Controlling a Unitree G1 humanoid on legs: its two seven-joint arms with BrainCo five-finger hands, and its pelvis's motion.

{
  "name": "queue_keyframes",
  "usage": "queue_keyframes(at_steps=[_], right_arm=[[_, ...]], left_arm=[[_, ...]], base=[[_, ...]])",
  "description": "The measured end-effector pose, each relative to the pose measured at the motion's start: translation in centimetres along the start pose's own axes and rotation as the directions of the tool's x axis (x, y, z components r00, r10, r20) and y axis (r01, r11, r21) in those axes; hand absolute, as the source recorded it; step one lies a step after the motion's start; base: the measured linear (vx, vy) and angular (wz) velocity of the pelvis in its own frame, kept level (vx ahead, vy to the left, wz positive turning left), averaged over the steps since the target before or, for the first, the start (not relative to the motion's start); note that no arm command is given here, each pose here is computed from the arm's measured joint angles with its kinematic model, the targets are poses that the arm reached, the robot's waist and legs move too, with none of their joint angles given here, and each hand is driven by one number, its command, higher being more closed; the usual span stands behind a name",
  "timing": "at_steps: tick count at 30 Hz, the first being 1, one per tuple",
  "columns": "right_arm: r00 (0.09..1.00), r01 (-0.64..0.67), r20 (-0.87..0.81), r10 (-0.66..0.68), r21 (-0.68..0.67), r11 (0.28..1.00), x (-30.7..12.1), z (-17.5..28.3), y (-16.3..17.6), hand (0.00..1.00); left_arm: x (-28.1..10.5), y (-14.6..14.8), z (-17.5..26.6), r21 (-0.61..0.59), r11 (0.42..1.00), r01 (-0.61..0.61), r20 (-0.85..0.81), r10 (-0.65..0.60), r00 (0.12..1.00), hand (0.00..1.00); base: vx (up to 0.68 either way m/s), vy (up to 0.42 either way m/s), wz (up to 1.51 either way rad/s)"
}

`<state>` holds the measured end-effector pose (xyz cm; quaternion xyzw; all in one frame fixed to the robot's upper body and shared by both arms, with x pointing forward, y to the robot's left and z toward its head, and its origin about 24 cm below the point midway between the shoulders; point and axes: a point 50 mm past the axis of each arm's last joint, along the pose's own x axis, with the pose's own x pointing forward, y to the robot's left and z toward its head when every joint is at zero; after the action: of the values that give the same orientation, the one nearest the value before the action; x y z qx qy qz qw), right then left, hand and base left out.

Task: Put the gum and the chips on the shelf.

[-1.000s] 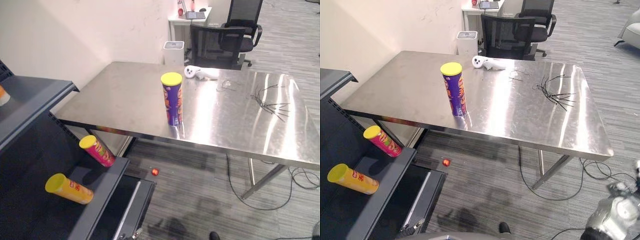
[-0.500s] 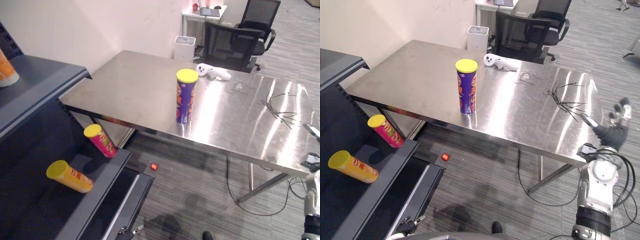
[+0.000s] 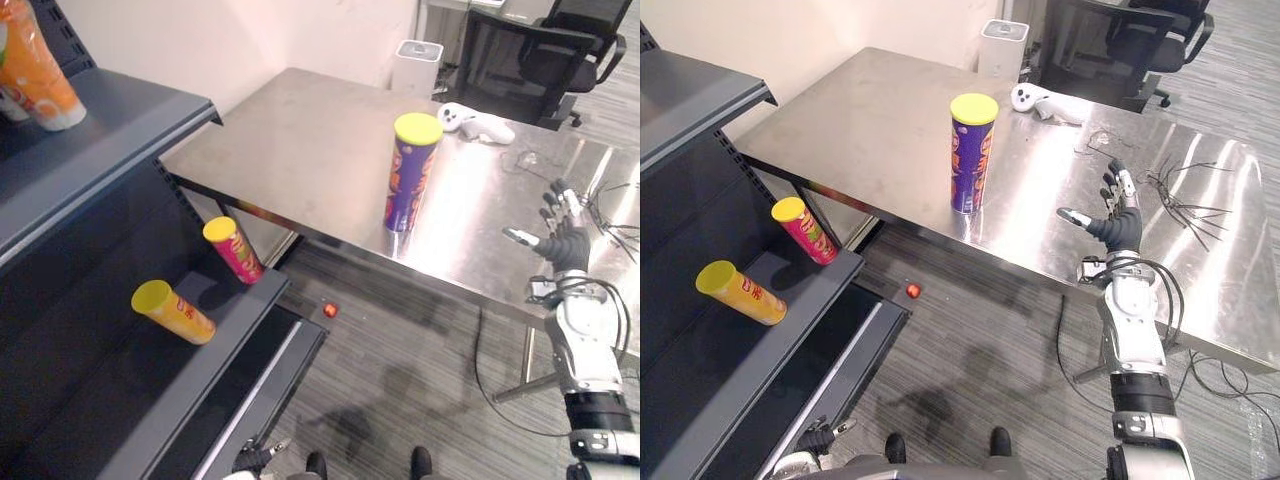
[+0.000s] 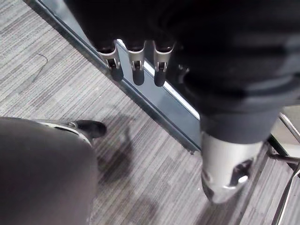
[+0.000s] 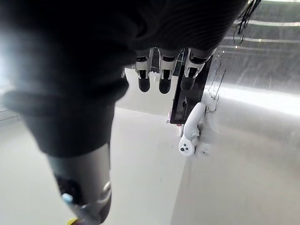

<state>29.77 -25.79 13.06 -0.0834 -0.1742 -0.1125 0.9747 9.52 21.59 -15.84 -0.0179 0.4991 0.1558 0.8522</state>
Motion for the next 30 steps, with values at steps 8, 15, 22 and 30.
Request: queue_keyframes(at_steps=[8,15,22,30], right_arm=[[0.999,-0.047,-0.017,0.048,0.022,0.999,1.3,-0.2,2.1,0.0],[0.998,-0.054,-0.018,0.055,0.057,0.997,2.5,0.0,3.7,0.0],[0.997,-0.078,-0.018,0.081,0.115,0.99,2.7,0.1,5.1,0.0],[0.994,-0.104,-0.002,0.105,0.133,0.986,3.1,0.6,5.8,0.0]], left_arm=[[0.0,0.6,0.1,0.014,1.0,-0.015,0.002,0.015,1.0,0.0],[-0.2,1.1,-0.7,0.044,0.998,-0.038,-0.02,0.039,0.999,0.0],[-0.3,1.2,-0.9,0.044,0.998,-0.044,-0.023,0.045,0.999,0.0],[-0.4,1.3,-1.3,0.047,0.998,-0.048,-0.033,0.049,0.998,0.0]], base=[[0.0,0.001,0.09],[-0.02,-0.001,0.09],[-0.04,-0.009,0.02],[-0.05,-0.015,-0.01]])
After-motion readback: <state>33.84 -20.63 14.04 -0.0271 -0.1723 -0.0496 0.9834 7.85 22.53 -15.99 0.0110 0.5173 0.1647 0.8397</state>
